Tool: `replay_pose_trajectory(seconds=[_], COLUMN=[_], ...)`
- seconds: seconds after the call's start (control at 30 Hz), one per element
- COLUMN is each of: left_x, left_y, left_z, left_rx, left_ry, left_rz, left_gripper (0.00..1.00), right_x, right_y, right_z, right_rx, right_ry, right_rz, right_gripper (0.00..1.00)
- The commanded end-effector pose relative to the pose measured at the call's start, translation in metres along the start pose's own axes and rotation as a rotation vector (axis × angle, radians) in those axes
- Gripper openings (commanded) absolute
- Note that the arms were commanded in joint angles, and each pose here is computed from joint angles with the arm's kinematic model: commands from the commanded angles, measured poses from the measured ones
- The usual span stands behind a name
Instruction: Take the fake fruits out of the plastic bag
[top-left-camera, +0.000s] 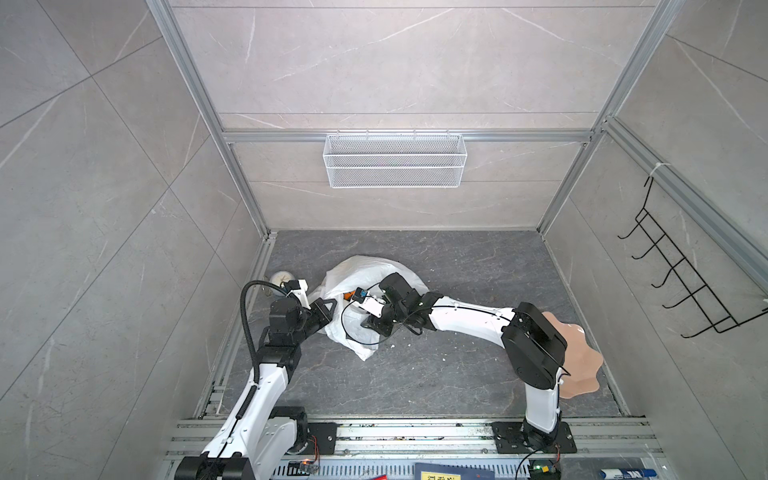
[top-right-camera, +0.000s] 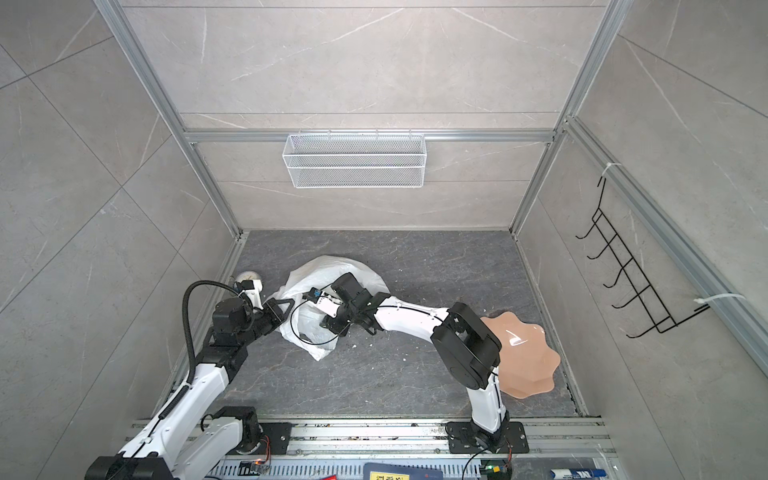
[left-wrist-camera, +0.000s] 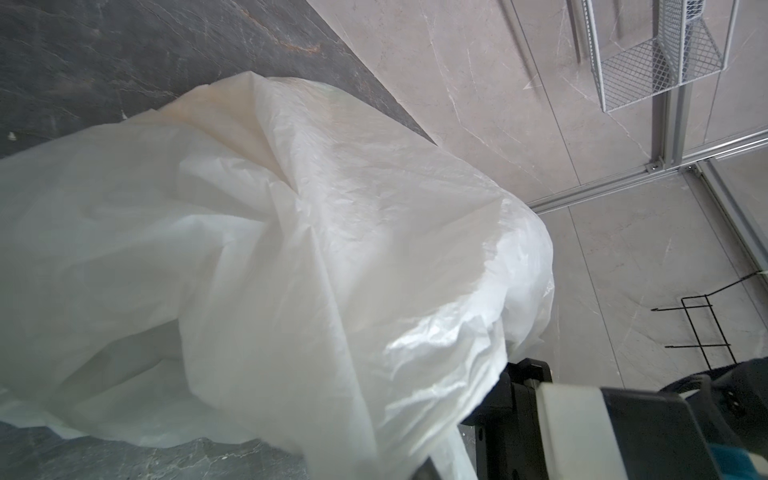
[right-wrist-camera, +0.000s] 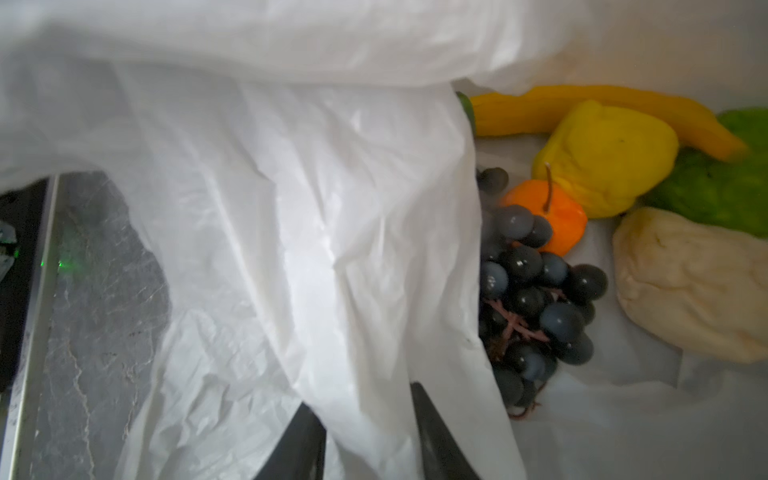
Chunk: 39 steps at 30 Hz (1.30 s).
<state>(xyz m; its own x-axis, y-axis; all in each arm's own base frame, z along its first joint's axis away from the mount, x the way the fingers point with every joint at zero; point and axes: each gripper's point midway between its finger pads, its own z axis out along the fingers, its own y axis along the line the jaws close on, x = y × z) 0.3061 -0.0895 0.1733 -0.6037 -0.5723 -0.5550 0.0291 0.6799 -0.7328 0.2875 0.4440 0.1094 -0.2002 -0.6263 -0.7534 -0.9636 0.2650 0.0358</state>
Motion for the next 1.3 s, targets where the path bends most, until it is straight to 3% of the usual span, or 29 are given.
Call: replay_pose_trajectory(seconds=[0.0, 0.1, 0.23, 0.4, 0.6, 0.73, 0.83, 1.0, 1.27], left_x=[-0.022, -0.017, -0.018, -0.021, -0.020, -0.025, -0.022, -0.013, 0.006], left_y=[0.008, 0.037, 0.029, -0.008, -0.061, -0.098, -0.107, -0.113, -0.046], left_z=[-0.011, -0.027, -0.064, -0.105, -0.117, -0.095, -0.071, -0.032, 0.001], left_rx=[-0.120, -0.322, -0.405, -0.364, -0.197, -0.005, 0.022, -0.046, -0.326], left_ry=[-0.088, -0.066, -0.060, -0.053, 0.014, 0.055, 0.092, 0.151, 0.207], left_rz=[0.014, -0.055, -0.057, -0.075, -0.127, -0.176, -0.173, -0.100, -0.090], left_gripper=[0.09, 0.21, 0.45, 0.49, 0.46, 0.45, 0.45, 0.48, 0.53], right_x=[-0.014, -0.019, -0.026, -0.032, -0.036, -0.040, -0.042, -0.041, -0.037], right_y=[0.019, 0.026, 0.033, 0.040, 0.047, 0.053, 0.058, 0.063, 0.054], right_z=[-0.012, -0.013, -0.016, -0.014, -0.001, 0.002, 0.001, 0.001, -0.011], right_rx=[-0.033, 0.005, 0.067, 0.136, 0.164, 0.163, 0.166, 0.163, 0.226], right_ry=[-0.077, -0.119, -0.178, -0.225, -0.237, -0.257, -0.268, -0.274, -0.299], right_rz=[0.034, 0.072, 0.133, 0.174, 0.187, 0.177, 0.162, 0.150, 0.169], right_gripper=[0.19, 0.08, 0.00, 0.00, 0.00, 0.00, 0.00, 0.00, 0.00])
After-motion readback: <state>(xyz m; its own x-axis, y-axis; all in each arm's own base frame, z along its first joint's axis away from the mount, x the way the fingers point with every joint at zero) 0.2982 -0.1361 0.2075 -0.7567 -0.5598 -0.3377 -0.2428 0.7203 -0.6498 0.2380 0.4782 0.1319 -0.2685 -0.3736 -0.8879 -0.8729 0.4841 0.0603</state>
